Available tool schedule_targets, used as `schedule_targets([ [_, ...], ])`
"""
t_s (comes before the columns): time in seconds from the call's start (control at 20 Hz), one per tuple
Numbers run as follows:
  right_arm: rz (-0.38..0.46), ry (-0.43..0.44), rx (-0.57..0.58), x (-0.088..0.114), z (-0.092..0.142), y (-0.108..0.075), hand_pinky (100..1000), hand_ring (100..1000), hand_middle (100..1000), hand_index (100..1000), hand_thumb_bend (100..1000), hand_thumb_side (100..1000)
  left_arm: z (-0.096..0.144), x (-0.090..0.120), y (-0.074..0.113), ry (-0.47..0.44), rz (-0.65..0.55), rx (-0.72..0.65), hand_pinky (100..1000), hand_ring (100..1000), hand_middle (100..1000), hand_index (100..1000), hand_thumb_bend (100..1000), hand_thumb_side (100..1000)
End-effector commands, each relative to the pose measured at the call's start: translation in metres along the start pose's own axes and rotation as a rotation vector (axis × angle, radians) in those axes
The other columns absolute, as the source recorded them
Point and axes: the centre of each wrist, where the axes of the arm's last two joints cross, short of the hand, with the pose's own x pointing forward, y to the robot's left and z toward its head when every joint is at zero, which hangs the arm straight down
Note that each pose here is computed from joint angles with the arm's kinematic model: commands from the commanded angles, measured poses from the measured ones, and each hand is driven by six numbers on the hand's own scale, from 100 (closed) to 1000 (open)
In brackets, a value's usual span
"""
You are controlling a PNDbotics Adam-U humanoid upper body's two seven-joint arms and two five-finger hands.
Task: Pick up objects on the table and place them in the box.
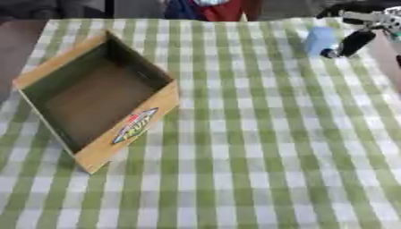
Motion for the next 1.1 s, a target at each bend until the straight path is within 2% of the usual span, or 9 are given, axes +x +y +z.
schedule_targets([
  [0.05,0.022,0.046,-0.069,-0.0169,0.02,-0.0235,890,1000,1000,1000,327,232,-0.0047,0.0065,0.001,-0.037,0.004,0.001,664,554,606,781,100,655],
  [1.1,0.021,0.085,-0.106,-0.0263,0.0277,-0.0251,887,1000,1000,1000,273,221,-0.0059,0.0072,-0.0001,-0.045,0.008,-0.005,663,549,603,781,100,656],
])
